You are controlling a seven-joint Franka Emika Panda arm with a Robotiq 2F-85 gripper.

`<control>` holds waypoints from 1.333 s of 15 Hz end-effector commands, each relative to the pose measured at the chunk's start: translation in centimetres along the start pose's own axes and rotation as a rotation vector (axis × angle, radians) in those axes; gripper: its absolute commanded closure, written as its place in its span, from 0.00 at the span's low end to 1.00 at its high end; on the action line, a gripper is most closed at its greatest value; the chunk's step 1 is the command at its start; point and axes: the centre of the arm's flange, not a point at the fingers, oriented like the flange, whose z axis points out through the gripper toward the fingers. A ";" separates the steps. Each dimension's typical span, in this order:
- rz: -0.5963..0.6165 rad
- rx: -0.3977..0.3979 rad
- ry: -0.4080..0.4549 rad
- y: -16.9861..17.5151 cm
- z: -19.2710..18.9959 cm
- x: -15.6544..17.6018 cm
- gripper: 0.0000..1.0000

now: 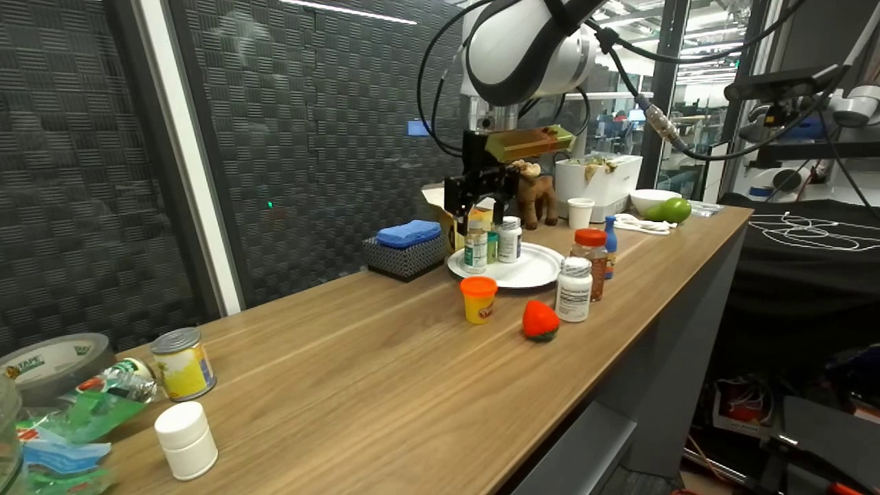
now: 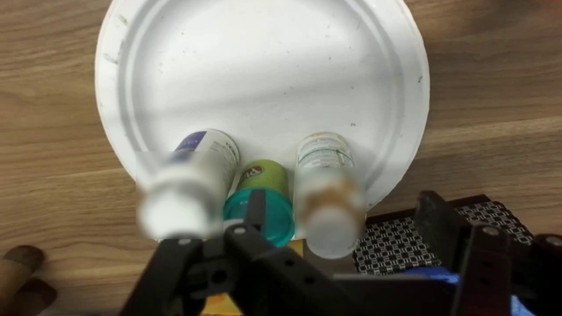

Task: Place the containers and strawberry on the counter onto the white plate

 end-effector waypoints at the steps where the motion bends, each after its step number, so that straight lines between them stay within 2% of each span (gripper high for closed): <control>1: 0.012 -0.020 0.060 -1.9 -4.0 -1.5 0.00; 4: 0.010 -0.012 0.071 -3.4 -4.8 -3.4 0.00; 8: 0.018 0.002 0.007 -5.1 -3.4 -7.2 0.00; 11: -0.021 0.031 -0.038 -6.6 -2.2 -10.1 0.00; 13: -0.055 0.049 -0.039 -8.0 -1.7 -11.6 0.00; 17: -0.093 0.067 -0.032 -9.6 -1.2 -13.3 0.00; 20: -0.108 0.059 -0.027 -9.4 -0.6 -13.6 0.00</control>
